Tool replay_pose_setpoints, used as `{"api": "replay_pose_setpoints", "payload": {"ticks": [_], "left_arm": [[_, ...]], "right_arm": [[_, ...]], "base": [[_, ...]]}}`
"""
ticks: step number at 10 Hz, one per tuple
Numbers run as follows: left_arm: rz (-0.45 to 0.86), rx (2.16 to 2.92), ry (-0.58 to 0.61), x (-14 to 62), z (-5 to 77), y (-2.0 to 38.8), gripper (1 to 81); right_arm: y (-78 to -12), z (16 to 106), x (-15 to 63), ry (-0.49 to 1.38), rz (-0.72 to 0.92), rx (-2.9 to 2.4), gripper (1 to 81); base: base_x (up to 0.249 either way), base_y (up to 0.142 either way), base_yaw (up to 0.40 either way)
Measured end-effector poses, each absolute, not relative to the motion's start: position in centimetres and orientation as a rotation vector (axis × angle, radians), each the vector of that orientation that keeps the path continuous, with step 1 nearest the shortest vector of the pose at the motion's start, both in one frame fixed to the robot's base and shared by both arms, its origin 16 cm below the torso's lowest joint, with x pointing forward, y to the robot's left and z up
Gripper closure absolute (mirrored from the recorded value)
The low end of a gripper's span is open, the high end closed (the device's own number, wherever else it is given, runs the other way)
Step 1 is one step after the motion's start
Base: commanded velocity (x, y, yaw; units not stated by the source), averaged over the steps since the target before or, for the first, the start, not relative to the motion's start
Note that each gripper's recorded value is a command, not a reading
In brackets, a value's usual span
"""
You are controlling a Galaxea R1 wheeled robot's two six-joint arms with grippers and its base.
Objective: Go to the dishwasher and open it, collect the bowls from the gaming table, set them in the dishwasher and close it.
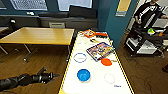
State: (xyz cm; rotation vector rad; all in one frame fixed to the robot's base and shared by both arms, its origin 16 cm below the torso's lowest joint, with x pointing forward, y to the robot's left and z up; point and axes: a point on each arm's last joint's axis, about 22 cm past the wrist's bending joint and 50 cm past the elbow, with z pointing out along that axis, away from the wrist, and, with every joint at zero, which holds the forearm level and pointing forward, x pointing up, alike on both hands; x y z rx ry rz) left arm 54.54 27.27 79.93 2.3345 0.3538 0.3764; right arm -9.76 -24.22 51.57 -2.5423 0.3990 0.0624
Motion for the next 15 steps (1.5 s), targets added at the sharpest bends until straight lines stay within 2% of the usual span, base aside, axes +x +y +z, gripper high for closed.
{"api": "replay_pose_setpoints", "payload": {"ticks": [1, 4, 8, 11, 15], "left_arm": [[0.351, 2.35, 0.384, 55.3, 79.3, 27.1, 1.0], [0.292, 2.349, 0.31, 55.6, 78.0, 22.0, 1.0], [0.255, 2.379, 0.308, 56.7, 75.0, 19.5, 1.0], [0.231, 2.407, 0.417, 58.2, 72.2, 19.4, 1.0], [0.182, 2.44, 0.442, 59.1, 70.1, 16.8, 1.0]], "right_arm": [[-23.5, 51.6, -9.6, 0.401, 0.061, -2.532, 81.1], [-23.4, 51.6, -9.6, 0.401, 0.06, -2.531, 81.1], [-22.8, 51.0, -8.9, 0.393, 0.057, -2.532, 81.1], [-22.3, 50.8, -9.1, 0.39, 0.069, -2.533, 81.1], [-22.1, 50.7, -9.2, 0.386, 0.079, -2.535, 81.1]], "base": [[0.0, 0.0, 0.0], [0.0, 0.0, 0.0], [0.0, 0.0, 0.0], [0.0, 0.0, 0.0], [0.0, 0.0, 0.0]]}}
